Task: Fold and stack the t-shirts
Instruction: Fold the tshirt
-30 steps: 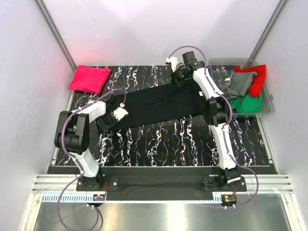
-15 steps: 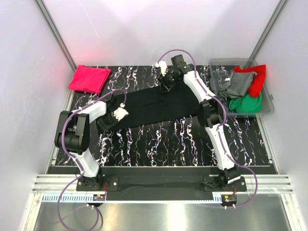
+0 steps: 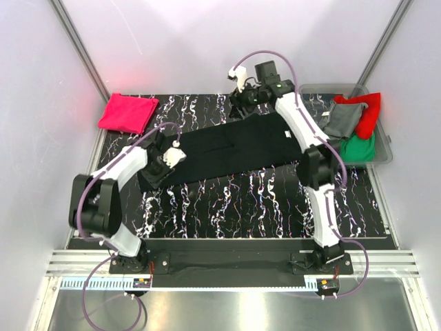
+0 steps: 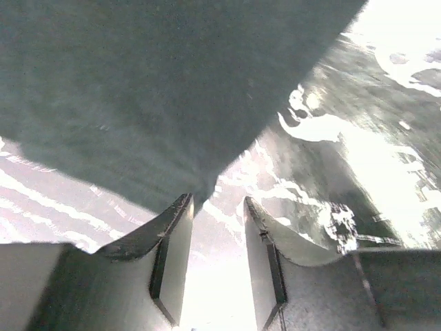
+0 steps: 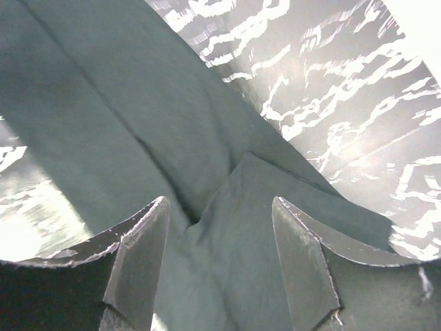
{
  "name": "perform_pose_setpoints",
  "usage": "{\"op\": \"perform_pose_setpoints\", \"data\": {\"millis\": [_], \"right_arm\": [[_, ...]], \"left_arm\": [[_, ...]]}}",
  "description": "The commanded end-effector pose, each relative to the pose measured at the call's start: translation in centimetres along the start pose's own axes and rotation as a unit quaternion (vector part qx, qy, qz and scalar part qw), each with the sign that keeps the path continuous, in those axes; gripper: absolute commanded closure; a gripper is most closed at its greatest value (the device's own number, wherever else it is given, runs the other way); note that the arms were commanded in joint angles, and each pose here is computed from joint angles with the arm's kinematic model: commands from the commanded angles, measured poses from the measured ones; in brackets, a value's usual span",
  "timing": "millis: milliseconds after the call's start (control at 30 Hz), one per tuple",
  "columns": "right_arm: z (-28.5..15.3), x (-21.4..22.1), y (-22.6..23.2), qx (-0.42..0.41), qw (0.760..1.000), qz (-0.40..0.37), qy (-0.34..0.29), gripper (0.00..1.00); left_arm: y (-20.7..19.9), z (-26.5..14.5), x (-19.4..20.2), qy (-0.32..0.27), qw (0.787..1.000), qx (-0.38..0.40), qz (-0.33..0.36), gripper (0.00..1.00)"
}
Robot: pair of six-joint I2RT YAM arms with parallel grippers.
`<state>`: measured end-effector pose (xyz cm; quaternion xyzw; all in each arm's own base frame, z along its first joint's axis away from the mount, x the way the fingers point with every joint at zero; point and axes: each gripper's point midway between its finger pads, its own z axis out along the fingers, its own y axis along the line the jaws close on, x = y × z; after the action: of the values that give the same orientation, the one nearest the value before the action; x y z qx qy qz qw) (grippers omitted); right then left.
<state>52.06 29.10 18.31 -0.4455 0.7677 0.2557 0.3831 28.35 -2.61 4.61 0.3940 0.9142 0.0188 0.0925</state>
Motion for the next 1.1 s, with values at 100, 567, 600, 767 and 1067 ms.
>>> {"op": "perform_pose_setpoints", "data": {"millis": [100, 567, 600, 767, 1067], "right_arm": [[-6.9, -3.6, 3.3, 0.016, 0.999, -0.027, -0.039, 0.31], [-10.0, 3.5, 7.5, 0.018, 0.999, 0.008, 0.027, 0.31], [-10.3, 3.6, 7.7, 0.019, 0.999, 0.006, 0.027, 0.31], [-10.5, 6.0, 7.5, 0.042, 0.997, 0.02, 0.057, 0.31], [-8.7, 10.8, 5.0, 0.105, 0.978, 0.156, 0.085, 0.31]], "left_arm": [[-0.7, -1.0, 1.9, 0.014, 0.994, 0.011, 0.108, 0.59], [2.6, 3.7, 1.9, 0.056, 0.99, -0.044, 0.123, 0.63], [2.6, 3.9, 2.0, 0.059, 0.99, -0.045, 0.122, 0.66], [1.9, 4.4, 2.7, 0.075, 0.989, -0.03, 0.127, 1.0], [-8.9, -1.4, 4.6, 0.068, 0.959, 0.138, 0.237, 1.0]]}}
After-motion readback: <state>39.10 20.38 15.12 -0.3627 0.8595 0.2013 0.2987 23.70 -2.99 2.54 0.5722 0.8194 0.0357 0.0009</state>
